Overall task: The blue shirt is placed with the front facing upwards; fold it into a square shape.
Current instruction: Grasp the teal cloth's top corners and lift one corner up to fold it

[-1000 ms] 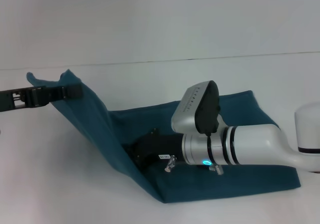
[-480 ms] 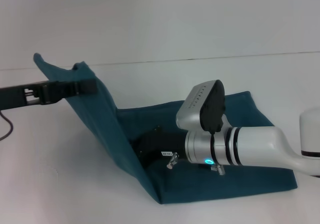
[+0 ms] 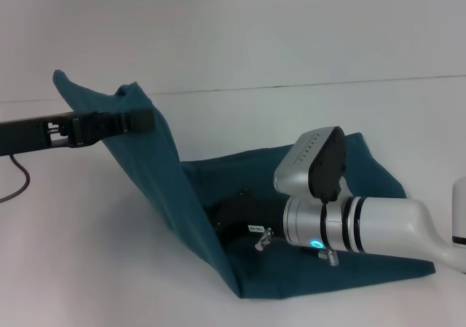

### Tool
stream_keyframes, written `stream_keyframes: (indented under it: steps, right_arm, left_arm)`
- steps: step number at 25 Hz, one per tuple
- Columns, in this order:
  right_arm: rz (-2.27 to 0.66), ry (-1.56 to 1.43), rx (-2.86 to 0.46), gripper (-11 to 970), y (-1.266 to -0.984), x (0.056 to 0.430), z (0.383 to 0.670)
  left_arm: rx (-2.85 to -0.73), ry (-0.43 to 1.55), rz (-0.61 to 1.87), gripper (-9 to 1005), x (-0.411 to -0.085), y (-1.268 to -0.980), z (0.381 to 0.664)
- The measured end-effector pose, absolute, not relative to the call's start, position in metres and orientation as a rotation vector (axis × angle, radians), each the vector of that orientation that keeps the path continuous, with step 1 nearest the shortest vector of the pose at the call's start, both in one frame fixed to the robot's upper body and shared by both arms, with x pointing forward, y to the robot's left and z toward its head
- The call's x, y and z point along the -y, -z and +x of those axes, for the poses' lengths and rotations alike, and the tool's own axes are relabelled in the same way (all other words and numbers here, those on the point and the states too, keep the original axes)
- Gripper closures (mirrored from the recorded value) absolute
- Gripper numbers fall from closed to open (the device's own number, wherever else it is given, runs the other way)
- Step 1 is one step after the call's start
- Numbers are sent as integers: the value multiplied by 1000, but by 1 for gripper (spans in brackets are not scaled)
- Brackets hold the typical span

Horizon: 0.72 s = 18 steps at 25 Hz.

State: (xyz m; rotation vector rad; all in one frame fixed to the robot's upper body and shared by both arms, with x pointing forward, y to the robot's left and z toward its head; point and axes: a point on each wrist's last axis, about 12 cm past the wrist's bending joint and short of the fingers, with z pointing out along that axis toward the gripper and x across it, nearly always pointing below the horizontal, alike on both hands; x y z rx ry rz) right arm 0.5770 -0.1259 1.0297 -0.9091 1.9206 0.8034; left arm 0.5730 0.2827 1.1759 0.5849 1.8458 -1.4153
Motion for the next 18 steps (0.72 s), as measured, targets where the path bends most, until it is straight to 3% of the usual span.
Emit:
stream_keyframes:
  steps: [18]
  right_arm:
    - [-914, -774, -1917, 961, -1015, 141, 562]
  left_arm:
    - [-1835, 1426, 616, 976, -278, -1179, 575]
